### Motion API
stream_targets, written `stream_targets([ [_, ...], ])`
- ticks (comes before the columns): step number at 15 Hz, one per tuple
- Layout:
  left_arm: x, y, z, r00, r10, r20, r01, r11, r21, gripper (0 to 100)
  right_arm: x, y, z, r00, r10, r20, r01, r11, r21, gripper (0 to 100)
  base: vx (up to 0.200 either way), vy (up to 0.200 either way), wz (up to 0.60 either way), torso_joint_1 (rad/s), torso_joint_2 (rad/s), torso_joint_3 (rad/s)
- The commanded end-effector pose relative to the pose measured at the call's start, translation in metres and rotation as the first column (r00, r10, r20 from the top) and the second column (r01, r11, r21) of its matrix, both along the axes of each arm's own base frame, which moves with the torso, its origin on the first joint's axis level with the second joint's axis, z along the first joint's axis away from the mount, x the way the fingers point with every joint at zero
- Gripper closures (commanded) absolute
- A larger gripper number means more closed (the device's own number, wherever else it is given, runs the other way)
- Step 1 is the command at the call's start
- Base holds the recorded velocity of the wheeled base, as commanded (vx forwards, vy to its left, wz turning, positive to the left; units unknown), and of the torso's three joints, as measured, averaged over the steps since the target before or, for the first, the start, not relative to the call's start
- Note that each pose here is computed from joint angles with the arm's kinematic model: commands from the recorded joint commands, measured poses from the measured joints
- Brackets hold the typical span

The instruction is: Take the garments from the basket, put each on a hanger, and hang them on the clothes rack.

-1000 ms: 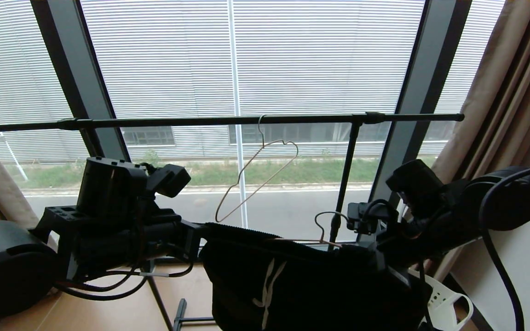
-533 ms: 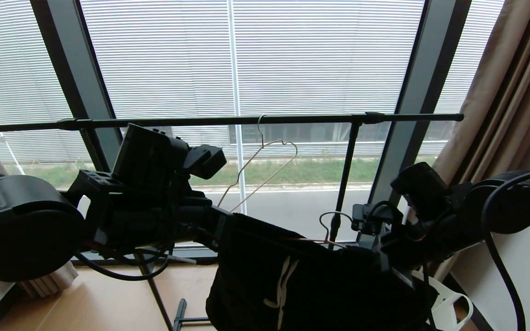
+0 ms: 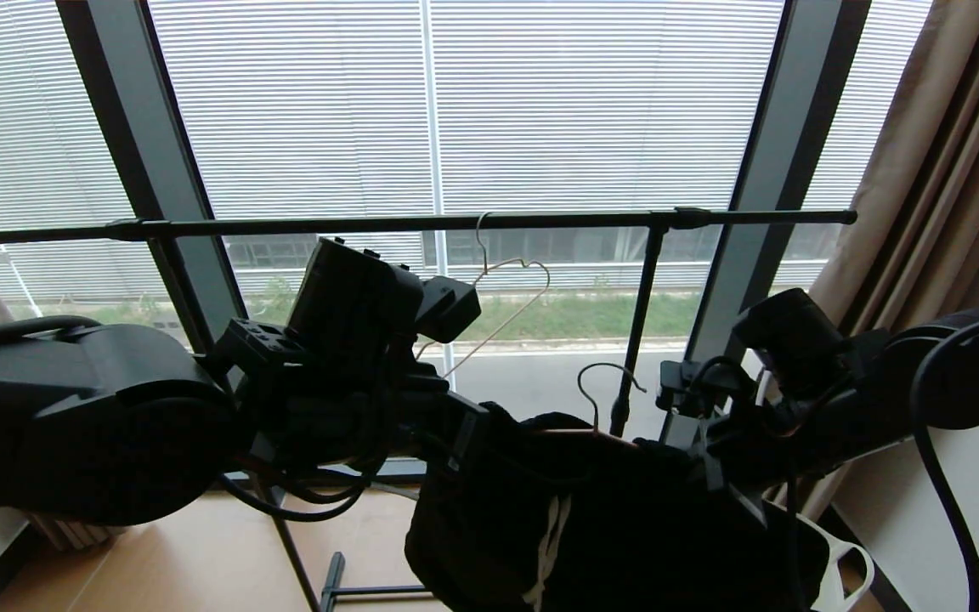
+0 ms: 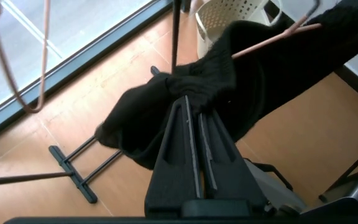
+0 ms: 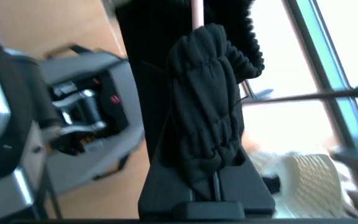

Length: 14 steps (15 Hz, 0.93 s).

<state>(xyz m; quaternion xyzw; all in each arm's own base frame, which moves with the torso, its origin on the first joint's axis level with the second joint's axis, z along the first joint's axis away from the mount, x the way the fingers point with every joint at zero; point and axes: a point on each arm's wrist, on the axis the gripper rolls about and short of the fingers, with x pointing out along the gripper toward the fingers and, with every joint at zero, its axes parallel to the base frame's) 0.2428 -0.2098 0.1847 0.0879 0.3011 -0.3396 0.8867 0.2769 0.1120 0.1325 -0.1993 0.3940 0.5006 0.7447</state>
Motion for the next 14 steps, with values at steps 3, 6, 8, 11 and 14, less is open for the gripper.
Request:
stream_targets([
  [3, 0.000, -0.005, -0.003, 1.000, -0.005, -0.004, 0.005, 1.000, 0.010, 100, 0.002, 0.001, 0.005, 0.999, -0.037, -0.023, 0.038, 0.999, 0.033, 100, 0.000, 0.000, 0.00, 0.000, 0.00, 0.000],
  [6, 0.000, -0.004, -0.004, 0.999, 0.032, 0.007, -0.033, 0.999, 0.036, 100, 0.000, 0.002, 0.007, 0.999, -0.008, -0.041, 0.012, 0.996, 0.090, 100, 0.000, 0.000, 0.00, 0.000, 0.00, 0.000],
  [8, 0.004, -0.004, 0.002, 0.997, 0.075, 0.003, -0.075, 0.996, 0.042, 100, -0.002, 0.001, 0.010, 0.999, 0.013, -0.046, -0.007, 0.992, 0.128, 100, 0.000, 0.000, 0.00, 0.000, 0.00, 0.000],
  [11, 0.012, -0.008, 0.008, 0.987, 0.160, -0.028, -0.158, 0.986, 0.059, 100, -0.010, 0.000, 0.013, 0.999, 0.025, -0.037, -0.020, 0.991, 0.131, 100, 0.000, 0.000, 0.00, 0.000, 0.00, 0.000],
  [14, 0.023, -0.016, 0.002, 0.977, 0.212, -0.035, -0.209, 0.975, 0.082, 100, -0.018, 0.001, 0.016, 0.999, 0.041, -0.027, -0.037, 0.990, 0.136, 100, 0.000, 0.000, 0.00, 0.000, 0.00, 0.000],
])
